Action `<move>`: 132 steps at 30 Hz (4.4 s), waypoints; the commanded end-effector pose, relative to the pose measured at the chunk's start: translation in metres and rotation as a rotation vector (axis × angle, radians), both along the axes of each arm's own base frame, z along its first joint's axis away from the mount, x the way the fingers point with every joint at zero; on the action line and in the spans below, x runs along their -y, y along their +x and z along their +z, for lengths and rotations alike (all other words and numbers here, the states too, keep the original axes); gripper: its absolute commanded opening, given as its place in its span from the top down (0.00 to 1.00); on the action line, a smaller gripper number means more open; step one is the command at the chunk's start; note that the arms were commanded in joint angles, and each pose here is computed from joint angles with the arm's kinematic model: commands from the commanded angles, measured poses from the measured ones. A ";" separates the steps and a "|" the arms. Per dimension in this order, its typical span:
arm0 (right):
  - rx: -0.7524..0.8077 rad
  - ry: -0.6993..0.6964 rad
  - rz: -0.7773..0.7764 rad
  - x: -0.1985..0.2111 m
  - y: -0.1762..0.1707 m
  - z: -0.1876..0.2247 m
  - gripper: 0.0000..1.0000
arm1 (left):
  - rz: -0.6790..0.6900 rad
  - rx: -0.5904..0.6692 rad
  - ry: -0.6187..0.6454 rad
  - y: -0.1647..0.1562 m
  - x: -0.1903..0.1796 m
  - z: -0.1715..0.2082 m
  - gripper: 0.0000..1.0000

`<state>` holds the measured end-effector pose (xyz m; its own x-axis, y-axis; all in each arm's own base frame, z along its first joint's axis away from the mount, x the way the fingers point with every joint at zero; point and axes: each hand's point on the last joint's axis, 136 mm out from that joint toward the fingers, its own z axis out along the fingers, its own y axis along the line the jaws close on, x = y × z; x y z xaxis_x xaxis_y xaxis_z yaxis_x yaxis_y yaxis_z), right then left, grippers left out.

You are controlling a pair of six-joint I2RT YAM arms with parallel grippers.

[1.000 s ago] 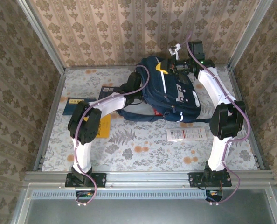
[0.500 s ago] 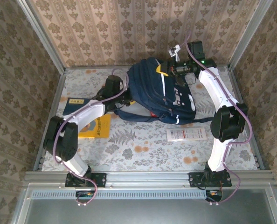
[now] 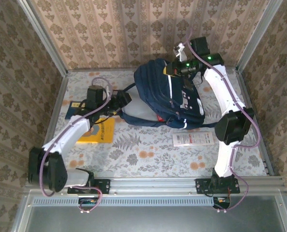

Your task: Pack books, pencil case, and school supplies into a backpack

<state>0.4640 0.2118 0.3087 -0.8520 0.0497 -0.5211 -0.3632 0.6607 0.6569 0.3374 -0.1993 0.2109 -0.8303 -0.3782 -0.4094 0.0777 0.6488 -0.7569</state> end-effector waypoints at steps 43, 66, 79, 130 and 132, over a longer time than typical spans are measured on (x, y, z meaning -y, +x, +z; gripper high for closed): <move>-0.113 -0.561 -0.510 0.100 -0.111 -0.130 0.60 | -0.166 0.174 0.105 -0.043 0.009 0.024 0.02; -0.377 -0.592 -0.550 0.108 -0.188 -0.286 0.66 | -0.230 0.114 0.125 -0.053 0.055 -0.017 0.03; -0.458 -0.413 -0.482 0.058 -0.228 -0.297 0.66 | -0.318 0.036 0.175 -0.078 0.080 -0.063 0.03; -0.427 -0.599 -0.692 0.152 -0.296 -0.256 0.50 | -0.541 -0.237 0.236 -0.146 0.096 -0.146 0.01; -0.463 -0.586 -0.661 0.147 -0.300 -0.262 0.50 | -0.562 -0.245 0.234 -0.147 0.101 -0.148 0.01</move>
